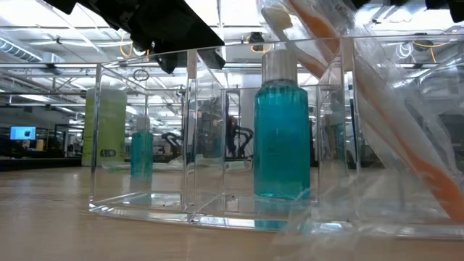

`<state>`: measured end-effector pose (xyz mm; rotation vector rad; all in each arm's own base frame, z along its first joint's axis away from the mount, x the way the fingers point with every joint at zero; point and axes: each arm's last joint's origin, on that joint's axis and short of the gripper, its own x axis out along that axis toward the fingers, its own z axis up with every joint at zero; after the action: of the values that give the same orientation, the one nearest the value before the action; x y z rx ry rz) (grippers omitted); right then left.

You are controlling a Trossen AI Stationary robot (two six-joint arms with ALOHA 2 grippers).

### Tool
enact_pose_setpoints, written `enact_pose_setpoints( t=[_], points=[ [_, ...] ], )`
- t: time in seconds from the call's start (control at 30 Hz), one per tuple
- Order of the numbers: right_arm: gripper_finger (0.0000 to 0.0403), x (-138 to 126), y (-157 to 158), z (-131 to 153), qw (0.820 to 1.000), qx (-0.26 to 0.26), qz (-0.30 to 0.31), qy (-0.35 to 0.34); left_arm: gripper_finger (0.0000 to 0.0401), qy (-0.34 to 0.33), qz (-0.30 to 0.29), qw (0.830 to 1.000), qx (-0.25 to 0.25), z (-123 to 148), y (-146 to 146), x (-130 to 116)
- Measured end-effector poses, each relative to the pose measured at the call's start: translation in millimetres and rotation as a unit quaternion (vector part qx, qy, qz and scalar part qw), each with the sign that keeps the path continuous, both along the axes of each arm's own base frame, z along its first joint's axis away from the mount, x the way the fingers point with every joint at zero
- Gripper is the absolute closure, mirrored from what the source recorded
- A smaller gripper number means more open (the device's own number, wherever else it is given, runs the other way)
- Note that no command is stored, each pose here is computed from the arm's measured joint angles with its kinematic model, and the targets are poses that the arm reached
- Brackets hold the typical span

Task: Pick & Place toothbrushing station
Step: Put the orange toothbrush into the transparent organizer

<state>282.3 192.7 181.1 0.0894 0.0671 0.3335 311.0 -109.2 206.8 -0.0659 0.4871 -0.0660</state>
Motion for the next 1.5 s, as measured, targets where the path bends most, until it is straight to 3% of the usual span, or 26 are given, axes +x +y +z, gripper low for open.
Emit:
enact_pose_setpoints(
  t=[0.37,0.53,0.67,0.83,1.17,1.3,1.5],
  points=[
    [0.0233,-16,-8,43,0.999,-0.014,0.001,-0.035,0.0205,0.0,0.0,1.0,0.0,0,0,0],
    [0.0228,-30,-31,66,0.994,0.01,-0.102,0.022,0.0205,0.0,0.0,1.0,0.0,0,0,0],
    [0.022,-42,-58,67,0.972,0.015,-0.212,0.104,0.0205,0.0,0.0,1.0,0.0,0,0,0],
    [0.0218,-43,-89,47,0.927,0.02,-0.319,0.196,0.0206,0.0,0.01,1.0,-0.003,0,5,2],
    [0.0218,-6,-124,-23,0.876,-0.004,-0.342,0.34,0.0206,0.002,0.041,0.999,-0.027,0,17,5],
    [0.0218,5,-134,-42,0.868,0.023,-0.342,0.359,0.0206,0.002,0.051,0.998,-0.035,0,20,6],
    [0.0218,18,-138,-56,0.875,0.052,-0.331,0.35,0.0205,0.002,0.055,0.998,-0.035,0,23,7]
  ],
)
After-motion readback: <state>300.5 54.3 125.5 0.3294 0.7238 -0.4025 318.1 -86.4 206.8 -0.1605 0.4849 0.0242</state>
